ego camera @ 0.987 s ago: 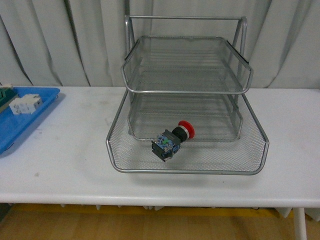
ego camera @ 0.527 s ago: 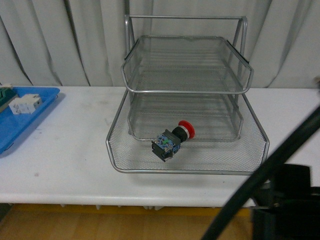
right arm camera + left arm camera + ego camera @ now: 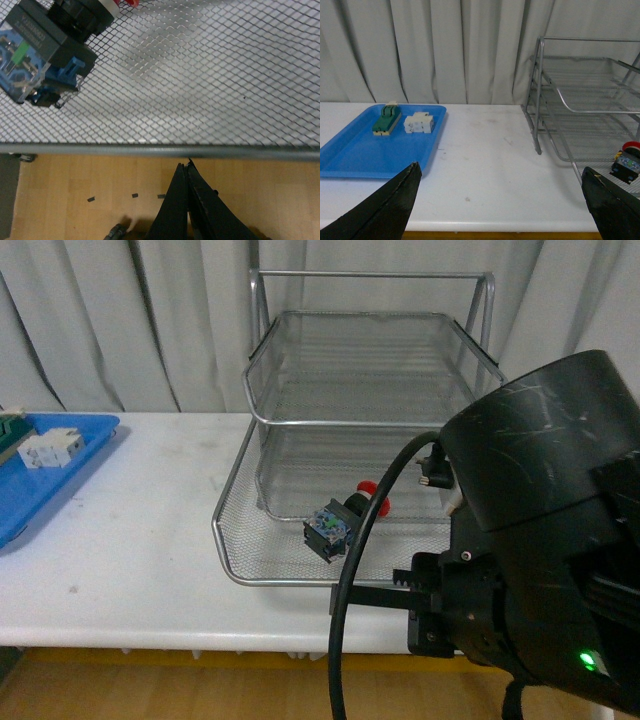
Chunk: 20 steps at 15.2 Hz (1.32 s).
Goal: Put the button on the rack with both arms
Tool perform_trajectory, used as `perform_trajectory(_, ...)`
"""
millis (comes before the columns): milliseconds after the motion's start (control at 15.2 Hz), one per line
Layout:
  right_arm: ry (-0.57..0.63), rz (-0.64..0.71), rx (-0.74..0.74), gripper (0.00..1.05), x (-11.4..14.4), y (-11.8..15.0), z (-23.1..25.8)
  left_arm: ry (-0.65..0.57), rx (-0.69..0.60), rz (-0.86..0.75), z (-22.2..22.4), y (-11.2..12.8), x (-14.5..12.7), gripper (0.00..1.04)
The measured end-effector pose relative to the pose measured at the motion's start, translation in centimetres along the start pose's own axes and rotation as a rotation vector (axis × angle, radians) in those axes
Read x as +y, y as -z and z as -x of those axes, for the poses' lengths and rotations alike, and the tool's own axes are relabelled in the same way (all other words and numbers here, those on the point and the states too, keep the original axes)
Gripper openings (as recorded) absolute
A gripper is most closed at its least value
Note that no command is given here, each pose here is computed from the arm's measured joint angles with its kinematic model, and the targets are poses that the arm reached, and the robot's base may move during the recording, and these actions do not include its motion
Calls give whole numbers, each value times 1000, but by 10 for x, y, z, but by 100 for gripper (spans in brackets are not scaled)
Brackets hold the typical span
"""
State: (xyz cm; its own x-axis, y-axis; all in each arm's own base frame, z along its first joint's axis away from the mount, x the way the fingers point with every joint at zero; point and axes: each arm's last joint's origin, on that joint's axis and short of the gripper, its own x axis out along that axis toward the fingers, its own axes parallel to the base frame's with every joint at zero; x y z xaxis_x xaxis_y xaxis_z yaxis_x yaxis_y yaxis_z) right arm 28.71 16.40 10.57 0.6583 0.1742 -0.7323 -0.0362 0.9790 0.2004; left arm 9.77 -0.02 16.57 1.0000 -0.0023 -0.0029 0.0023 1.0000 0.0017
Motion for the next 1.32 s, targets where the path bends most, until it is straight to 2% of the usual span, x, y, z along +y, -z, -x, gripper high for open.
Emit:
perform_trajectory(263,32,30,28,2,4,-7,-27,0,0,0,0,0,0,98)
perform_trajectory(592,65,97,-80,2,13,-57,-57,0,0,0,0,0,0,98)
perform_trajectory(922,109,110,-122,2,11,-84,-81,0,0,0,0,0,0,98)
perform_trajectory(1119,91,120,-177,2,10,-84,-72,0,0,0,0,0,0,98)
perform_trajectory(1317,64,120,-235,2,-4,-59,-31,0,0,0,0,0,0,98)
